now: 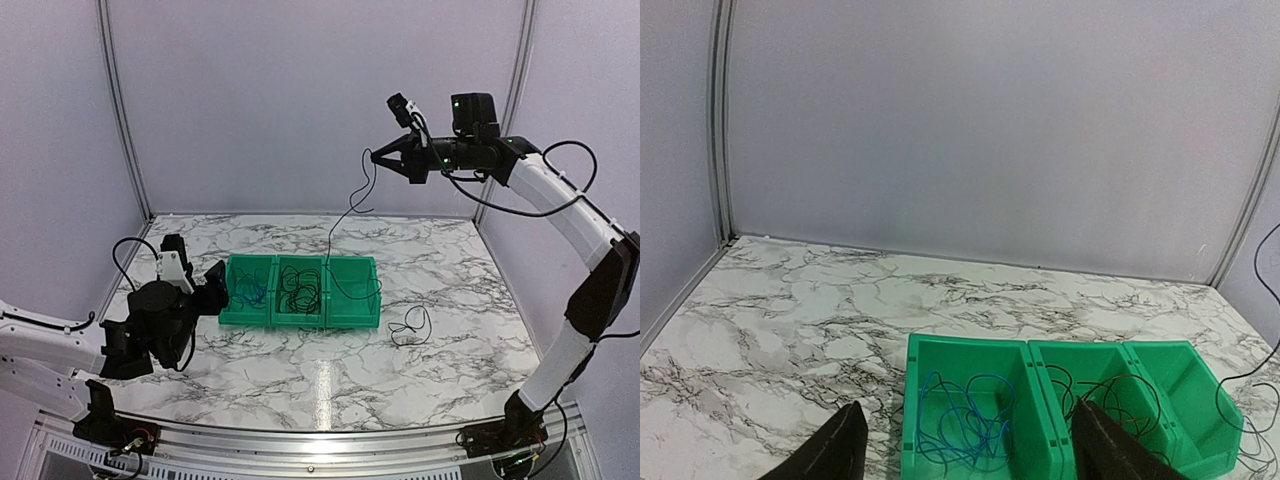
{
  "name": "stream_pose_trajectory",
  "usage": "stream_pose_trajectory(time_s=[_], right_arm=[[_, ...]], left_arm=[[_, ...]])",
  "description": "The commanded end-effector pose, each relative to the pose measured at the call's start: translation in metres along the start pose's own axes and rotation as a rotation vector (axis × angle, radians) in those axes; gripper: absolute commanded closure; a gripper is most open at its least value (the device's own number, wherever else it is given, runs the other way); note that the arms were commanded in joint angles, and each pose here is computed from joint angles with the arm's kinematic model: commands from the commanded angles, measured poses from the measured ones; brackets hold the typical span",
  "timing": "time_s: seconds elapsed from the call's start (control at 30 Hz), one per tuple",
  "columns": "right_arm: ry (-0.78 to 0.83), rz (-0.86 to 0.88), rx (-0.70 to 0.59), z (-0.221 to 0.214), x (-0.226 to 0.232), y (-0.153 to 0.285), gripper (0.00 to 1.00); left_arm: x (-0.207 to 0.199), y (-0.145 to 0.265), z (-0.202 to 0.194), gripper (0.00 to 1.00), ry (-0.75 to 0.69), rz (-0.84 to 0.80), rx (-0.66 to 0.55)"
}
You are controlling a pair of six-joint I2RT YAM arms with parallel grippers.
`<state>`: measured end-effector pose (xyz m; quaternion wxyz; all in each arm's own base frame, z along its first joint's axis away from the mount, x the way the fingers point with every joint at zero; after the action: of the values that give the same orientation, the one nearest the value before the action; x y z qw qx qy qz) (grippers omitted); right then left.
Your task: Untangle the cables
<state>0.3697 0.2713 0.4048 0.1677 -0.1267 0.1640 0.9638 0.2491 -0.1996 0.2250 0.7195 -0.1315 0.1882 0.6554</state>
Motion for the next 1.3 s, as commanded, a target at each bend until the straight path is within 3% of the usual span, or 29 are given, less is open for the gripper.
stream_pose_trajectory(time_s=[0.0, 0.37, 0.63, 0.93, 1.27], right_arm=[[-0.013, 0.024, -0.025, 0.002, -0.003, -0.008, 1.00], [-0.072, 0.029, 0.022, -0.052, -0.020, -0.039, 1.00], [-0.122, -0.028, 0.079, -0.094, -0.032, -0.017, 1.00], [-0.089, -0.007, 0.223, -0.137, -0.004, -0.013, 1.00], [0.058, 0.147, 0.526, -0.203, 0.067, -0.068, 1.00]], left_arm=[[0.011, 0.002, 0.001, 0.27, 0.003, 0.028, -0.005], [0.016, 0.003, -0.003, 0.27, 0.012, 0.044, -0.002], [0.016, 0.001, -0.005, 0.27, -0.006, 0.056, -0.001], [0.016, -0.001, -0.012, 0.27, -0.014, 0.065, 0.010], [0.024, 0.003, -0.011, 0.27, 0.009, 0.066, 0.007]])
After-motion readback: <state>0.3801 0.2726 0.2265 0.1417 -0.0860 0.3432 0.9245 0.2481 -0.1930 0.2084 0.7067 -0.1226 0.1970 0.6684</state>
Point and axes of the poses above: each gripper's point midway between its finger pads, its own y axis back along the fingers, its own x axis along the line the jaws close on, z = x × y, the point moved 2 cm from there along y, back along the fingers, and after that the axes turned 15 degrees about y, right-handed, at the moved point
